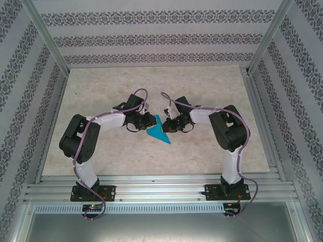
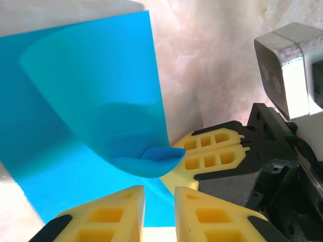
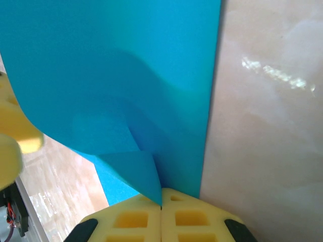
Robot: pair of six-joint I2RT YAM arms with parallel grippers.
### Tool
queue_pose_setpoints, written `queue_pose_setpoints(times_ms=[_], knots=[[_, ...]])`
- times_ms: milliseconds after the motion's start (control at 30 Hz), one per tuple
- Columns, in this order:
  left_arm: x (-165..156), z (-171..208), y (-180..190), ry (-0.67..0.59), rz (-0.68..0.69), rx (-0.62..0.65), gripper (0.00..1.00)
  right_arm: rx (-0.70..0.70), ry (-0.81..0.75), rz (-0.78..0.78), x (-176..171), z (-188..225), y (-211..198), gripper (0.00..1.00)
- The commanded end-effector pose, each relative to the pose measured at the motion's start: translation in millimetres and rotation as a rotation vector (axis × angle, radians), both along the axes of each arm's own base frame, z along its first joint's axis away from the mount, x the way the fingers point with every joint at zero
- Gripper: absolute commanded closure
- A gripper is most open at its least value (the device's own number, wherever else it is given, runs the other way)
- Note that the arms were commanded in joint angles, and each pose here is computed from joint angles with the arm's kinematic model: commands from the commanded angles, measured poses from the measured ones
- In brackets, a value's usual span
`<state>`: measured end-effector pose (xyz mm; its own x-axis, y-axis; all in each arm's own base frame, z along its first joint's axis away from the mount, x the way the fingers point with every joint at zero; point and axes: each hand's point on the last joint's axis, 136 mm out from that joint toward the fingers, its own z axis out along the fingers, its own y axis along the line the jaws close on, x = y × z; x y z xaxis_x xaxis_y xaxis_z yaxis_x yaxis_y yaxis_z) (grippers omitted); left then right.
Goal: Fold a paper plane with a square sheet of paper (fold left side to right side)
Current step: Fourth fold the wing at the center of the table.
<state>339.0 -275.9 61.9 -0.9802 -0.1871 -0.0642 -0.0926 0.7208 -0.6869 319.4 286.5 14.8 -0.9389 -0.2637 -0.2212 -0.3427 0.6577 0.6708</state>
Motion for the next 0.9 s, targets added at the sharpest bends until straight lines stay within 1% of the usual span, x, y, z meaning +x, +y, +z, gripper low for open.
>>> queue_pose_setpoints(times_ms=[0,167,300,600,733,867], knots=[[5,4,-24,-0.009,-0.038,-0.063,0.78,-0.052,0.0,-0.008,1,-16,-9,0.94],[8,0,-35,-0.005,-0.052,-0.071,0.8,-0.054,0.0,-0.012,1,-16,-9,0.94],[4,-10,-37,0.014,-0.049,-0.062,0.81,-0.057,0.004,-0.012,1,-17,-9,0.94],[-4,-35,-29,0.051,-0.025,-0.012,0.85,-0.065,0.012,-0.016,0,-17,-11,0.93],[-8,-34,-23,0.038,-0.011,0.002,0.89,-0.068,0.013,-0.019,1,-18,-12,0.93],[-10,-28,-18,0.018,-0.003,0.012,0.89,-0.068,0.012,-0.02,1,-18,-11,0.93]])
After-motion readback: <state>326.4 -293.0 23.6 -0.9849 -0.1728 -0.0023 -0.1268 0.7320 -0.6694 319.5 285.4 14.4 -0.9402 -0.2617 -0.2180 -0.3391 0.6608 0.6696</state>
